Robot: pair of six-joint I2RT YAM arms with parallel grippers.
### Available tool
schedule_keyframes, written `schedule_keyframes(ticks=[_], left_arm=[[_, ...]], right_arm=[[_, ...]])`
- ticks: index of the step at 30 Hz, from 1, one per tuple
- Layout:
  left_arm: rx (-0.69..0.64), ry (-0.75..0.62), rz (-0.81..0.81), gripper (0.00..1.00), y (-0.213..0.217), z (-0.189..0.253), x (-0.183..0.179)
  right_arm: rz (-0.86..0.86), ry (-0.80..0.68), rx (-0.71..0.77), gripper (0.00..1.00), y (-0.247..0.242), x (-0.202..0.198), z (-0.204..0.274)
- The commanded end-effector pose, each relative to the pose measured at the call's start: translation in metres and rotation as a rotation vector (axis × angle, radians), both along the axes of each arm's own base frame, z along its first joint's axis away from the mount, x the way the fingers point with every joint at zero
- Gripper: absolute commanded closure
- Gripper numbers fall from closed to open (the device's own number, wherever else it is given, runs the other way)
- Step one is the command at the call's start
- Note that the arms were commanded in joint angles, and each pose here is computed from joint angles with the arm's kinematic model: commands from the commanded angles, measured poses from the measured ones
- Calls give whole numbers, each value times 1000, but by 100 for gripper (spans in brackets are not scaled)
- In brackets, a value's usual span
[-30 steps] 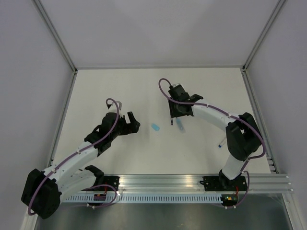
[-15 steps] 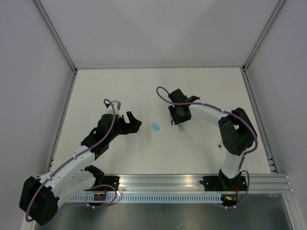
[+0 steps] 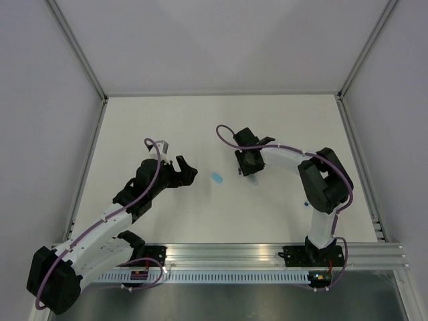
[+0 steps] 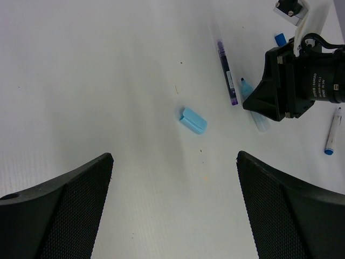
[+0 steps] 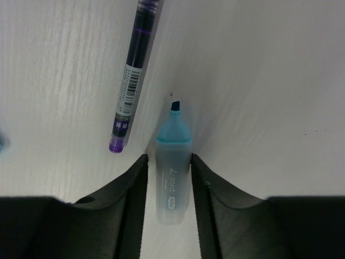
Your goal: Insert the pens into the pen caps
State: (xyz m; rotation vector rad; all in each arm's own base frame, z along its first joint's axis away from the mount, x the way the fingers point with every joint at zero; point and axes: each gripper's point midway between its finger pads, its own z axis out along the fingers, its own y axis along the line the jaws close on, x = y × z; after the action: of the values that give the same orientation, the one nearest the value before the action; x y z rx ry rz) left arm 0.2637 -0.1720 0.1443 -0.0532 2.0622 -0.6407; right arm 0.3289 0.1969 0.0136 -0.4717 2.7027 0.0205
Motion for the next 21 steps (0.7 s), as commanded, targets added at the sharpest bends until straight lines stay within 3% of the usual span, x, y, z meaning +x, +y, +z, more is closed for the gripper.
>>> schedule_keyframes(ticks=[1,7,11,21], left_arm=[[4,-47,-16,0,-1,6,2],[-5,-53,-40,0,-4,8,-1],[-9,-47,-59,1,-7,6,-3],[-155,-150,-353,4,-51,34,-29]], right_arm=[[-38,22,-83,61,-18,-8,-18],[-63,3,-79,81,-22,-12,-3],[-79,-28,-22,99,-15,-9,18],[-205,-218,354,100,41,-2,107]])
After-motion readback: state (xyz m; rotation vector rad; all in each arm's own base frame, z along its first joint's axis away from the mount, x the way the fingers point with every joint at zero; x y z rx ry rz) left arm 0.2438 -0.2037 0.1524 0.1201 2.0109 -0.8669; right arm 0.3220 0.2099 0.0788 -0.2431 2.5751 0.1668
